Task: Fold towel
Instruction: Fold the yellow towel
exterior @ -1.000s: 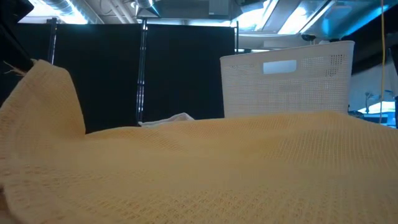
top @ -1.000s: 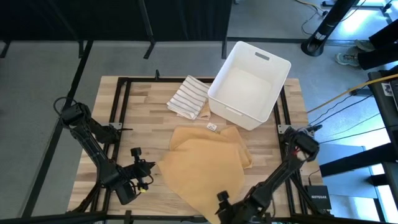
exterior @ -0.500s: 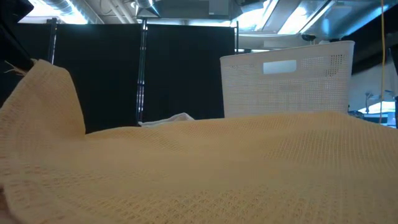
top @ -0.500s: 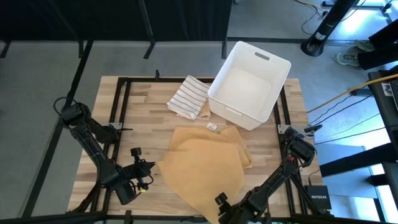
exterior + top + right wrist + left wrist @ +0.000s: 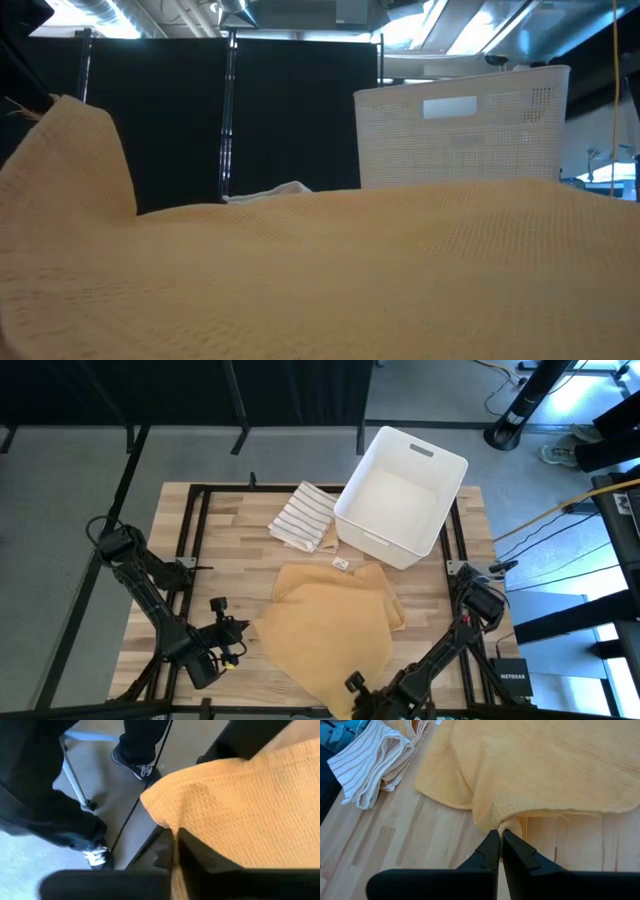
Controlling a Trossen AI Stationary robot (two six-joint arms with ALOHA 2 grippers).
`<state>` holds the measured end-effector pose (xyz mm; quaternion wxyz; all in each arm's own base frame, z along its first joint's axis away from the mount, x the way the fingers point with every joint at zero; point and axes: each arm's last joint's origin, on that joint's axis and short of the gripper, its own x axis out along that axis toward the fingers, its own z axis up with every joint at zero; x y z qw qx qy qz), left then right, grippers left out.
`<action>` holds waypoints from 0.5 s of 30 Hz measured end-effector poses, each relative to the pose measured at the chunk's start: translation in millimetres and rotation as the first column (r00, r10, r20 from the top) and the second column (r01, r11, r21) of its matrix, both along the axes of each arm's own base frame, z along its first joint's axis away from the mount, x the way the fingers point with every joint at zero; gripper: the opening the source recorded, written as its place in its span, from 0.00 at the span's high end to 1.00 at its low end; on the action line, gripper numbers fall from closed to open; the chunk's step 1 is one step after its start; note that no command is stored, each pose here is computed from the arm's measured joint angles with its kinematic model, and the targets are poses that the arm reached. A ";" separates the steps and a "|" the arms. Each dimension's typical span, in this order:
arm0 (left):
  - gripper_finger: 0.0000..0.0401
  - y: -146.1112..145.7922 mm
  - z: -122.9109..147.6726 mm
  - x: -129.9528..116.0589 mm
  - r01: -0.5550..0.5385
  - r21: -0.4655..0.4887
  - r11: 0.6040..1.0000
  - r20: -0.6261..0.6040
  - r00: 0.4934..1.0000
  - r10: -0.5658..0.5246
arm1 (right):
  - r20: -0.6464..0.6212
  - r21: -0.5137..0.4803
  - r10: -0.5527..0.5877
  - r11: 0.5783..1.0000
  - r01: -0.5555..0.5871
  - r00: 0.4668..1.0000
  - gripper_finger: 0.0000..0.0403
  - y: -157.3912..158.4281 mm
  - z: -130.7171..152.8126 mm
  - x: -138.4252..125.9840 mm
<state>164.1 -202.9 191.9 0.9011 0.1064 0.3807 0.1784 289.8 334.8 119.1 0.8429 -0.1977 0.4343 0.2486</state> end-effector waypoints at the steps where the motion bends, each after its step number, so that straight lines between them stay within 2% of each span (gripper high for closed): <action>1: 0.99 0.0 0.0 0.0 0.000 -0.001 1.000 0.000 1.000 0.000 | -0.011 0.017 -0.018 1.000 0.018 1.000 0.96 0.2 0.9 0.6; 4: 0.99 0.0 0.0 0.0 0.000 0.000 1.000 0.000 1.000 0.000 | -0.001 0.015 -0.072 0.997 0.072 0.997 0.97 1.2 6.9 2.7; 8: 0.99 -0.2 0.0 0.1 -0.004 -0.006 1.000 0.004 1.000 0.004 | 0.104 -0.012 -0.136 0.990 0.138 0.985 0.99 6.6 29.0 8.3; 12: 0.99 1.1 4.0 0.0 -0.009 -0.016 1.000 0.011 1.000 0.009 | 0.182 -0.091 -0.177 0.976 0.196 0.967 0.99 7.6 64.8 4.7; 15: 0.99 0.3 15.9 1.2 -0.017 -0.034 0.999 0.029 0.999 0.018 | 0.269 -0.110 -0.219 0.961 0.255 0.938 0.99 6.9 107.5 -0.8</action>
